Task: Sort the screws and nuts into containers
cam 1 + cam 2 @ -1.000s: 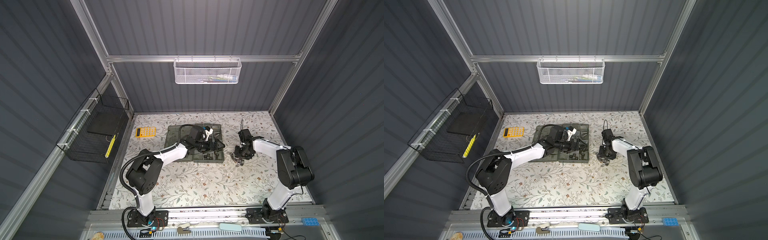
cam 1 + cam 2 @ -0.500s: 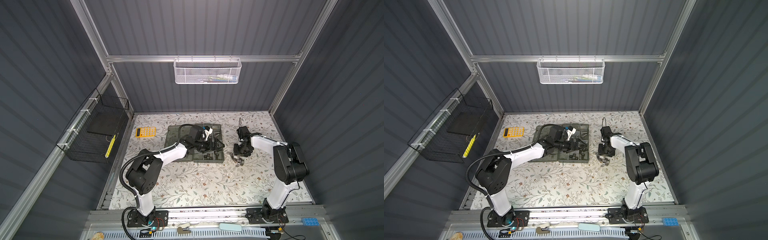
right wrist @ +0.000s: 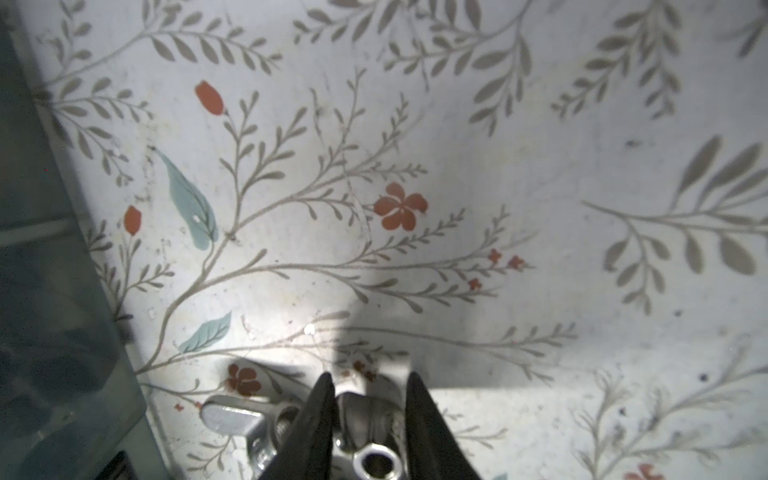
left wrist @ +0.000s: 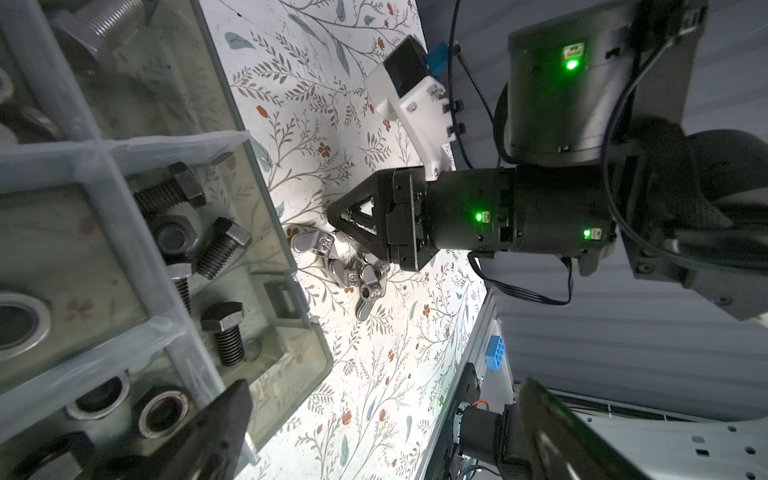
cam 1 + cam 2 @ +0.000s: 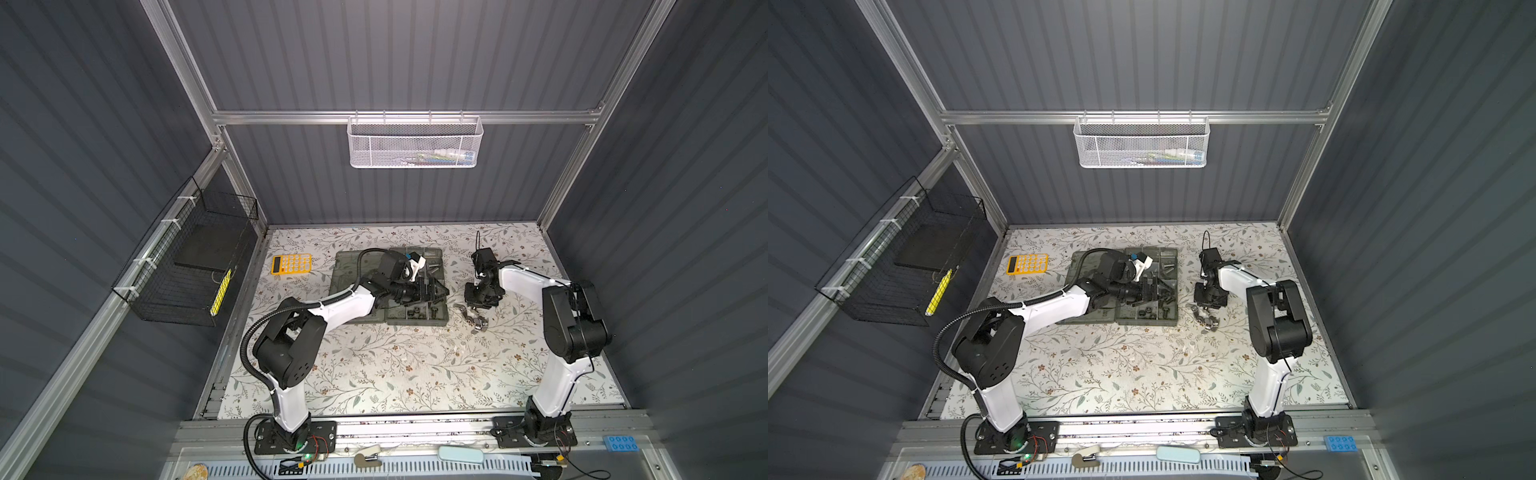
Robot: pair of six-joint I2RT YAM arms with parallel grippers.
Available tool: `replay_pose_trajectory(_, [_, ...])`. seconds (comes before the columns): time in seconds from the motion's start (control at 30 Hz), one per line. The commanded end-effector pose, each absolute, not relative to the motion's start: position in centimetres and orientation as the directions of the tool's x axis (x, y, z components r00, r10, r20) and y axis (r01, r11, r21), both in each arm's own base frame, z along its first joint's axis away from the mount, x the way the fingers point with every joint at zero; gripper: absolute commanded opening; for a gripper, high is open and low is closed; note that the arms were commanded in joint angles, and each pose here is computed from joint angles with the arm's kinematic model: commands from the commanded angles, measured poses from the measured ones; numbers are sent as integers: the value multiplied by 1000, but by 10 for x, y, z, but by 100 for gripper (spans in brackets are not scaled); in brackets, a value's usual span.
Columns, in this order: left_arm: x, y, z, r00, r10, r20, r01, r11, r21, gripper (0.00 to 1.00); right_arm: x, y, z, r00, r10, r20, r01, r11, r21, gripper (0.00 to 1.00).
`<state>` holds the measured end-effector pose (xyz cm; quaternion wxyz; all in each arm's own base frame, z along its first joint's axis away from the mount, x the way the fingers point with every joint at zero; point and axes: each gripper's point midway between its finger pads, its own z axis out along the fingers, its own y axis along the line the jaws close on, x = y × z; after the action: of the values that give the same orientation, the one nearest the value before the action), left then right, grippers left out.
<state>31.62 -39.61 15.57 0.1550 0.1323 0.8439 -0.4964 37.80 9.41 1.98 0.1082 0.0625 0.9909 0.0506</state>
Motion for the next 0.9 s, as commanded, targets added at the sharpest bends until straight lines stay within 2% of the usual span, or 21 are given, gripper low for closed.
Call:
replay_pose_trajectory(0.0, [317,-402,161,-904,92,-417,410,460,-788,100,381,95,20,-972,132,-196,113,988,108,27])
replay_pose_trajectory(0.5, [318,-403,158,-904,97,-416,411,462,-786,100,380,96,23,-970,136,-199,116,987,111,10])
replay_pose_trajectory(0.87, [321,-399,166,-892,97,-442,432,472,-768,100,391,107,59,-951,165,-260,117,975,191,2])
